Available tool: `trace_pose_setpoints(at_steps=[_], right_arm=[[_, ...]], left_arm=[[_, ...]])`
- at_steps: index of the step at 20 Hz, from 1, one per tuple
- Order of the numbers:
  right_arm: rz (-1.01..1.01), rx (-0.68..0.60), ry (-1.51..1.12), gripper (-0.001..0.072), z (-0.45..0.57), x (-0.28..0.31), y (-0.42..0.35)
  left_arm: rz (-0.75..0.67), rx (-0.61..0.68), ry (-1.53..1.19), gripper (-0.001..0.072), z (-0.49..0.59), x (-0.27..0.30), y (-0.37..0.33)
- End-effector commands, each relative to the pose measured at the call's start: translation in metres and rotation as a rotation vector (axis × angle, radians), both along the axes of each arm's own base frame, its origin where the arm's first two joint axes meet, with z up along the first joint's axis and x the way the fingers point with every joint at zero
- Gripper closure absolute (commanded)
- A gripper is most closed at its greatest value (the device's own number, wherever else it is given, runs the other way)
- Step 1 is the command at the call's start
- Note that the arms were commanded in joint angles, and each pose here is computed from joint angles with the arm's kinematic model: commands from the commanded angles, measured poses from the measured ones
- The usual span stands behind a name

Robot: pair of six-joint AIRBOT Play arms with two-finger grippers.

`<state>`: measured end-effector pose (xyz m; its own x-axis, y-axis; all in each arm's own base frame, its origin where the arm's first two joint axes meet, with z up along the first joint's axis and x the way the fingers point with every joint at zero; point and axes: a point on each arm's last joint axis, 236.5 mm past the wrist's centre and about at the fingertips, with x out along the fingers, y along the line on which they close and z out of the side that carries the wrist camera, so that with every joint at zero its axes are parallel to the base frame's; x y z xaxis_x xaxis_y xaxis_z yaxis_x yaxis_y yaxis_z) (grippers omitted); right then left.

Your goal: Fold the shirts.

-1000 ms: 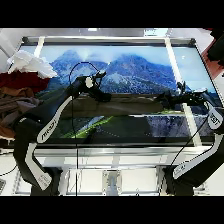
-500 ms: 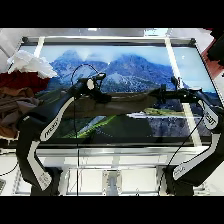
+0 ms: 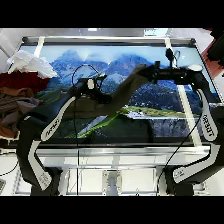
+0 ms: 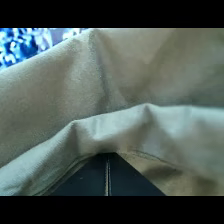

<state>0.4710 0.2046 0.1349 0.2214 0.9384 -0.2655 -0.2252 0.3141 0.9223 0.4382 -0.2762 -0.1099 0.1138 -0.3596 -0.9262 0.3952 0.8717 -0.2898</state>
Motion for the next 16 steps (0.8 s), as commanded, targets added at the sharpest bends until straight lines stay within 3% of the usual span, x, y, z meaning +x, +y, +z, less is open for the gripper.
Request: trace_pose_setpoints(at_steps=[1, 3, 5, 11, 16], right_arm=[[0.033, -0.112, -0.048, 0.0682, 0.012, -0.006, 0.055], [0.039, -0.112, -0.068, 0.0682, 0.022, -0.009, 0.082], [0.044, -0.106, -0.100, 0.0682, 0.032, -0.014, 0.112], [0.062, -0.140, -0.111, 0.0683, 0.000, -0.043, 0.216], [-0.016, -0.104, -0.083, 0.0679, -0.052, -0.054, 0.299]], left_arm=[[-0.026, 0.063, -0.014, 0.0697, 0.021, 0.008, 0.023], [-0.026, 0.230, -0.054, 0.0697, 0.051, 0.025, 0.084], [0.066, 0.322, -0.139, 0.0696, 0.094, 0.048, 0.143], [0.340, 0.260, -0.384, 0.0697, 0.229, 0.061, 0.252], [0.401, 0.217, -0.370, 0.0697, 0.245, 0.048, 0.274]])
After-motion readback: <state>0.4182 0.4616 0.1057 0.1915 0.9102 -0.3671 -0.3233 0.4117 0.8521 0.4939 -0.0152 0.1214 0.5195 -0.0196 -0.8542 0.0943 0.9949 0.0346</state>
